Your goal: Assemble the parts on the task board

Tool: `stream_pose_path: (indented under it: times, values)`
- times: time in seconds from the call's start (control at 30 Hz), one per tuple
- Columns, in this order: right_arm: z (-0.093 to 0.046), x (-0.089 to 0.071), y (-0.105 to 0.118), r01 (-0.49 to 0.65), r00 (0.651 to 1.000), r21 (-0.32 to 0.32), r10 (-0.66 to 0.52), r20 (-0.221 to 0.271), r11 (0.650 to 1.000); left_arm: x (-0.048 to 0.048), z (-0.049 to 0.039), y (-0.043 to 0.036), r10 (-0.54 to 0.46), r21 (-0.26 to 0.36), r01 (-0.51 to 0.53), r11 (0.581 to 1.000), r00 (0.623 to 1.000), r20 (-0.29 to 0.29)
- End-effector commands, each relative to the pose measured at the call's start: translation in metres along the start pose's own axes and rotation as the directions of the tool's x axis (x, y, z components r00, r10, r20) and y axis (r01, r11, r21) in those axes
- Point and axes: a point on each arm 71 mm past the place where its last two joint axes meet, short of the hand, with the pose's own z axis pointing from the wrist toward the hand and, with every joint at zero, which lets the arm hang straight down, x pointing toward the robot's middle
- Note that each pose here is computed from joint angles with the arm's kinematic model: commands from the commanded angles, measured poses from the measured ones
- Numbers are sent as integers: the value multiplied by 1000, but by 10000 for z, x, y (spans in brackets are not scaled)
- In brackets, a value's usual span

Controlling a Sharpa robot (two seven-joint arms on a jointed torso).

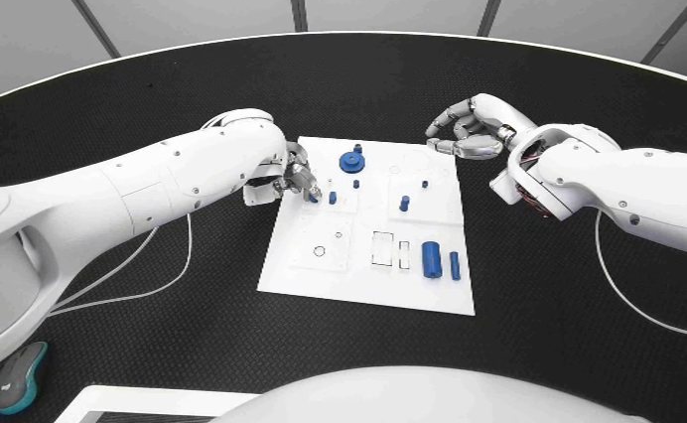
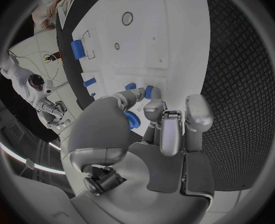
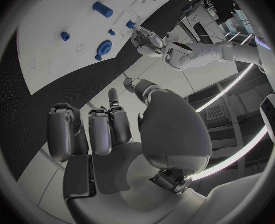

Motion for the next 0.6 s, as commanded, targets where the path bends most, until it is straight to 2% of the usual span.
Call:
stream_pose_path:
  times: [0.03, 0.6]
  values:
    - [1, 1, 1, 0, 1000, 0, 0, 0, 1000, -2, 4, -17, -1, 0, 1, 1000, 1000, 4]
    - [-1, 2, 1, 0, 1000, 0, 0, -2, 1000, -10, 23, -33, 1, -10, -1, 1000, 1000, 0]
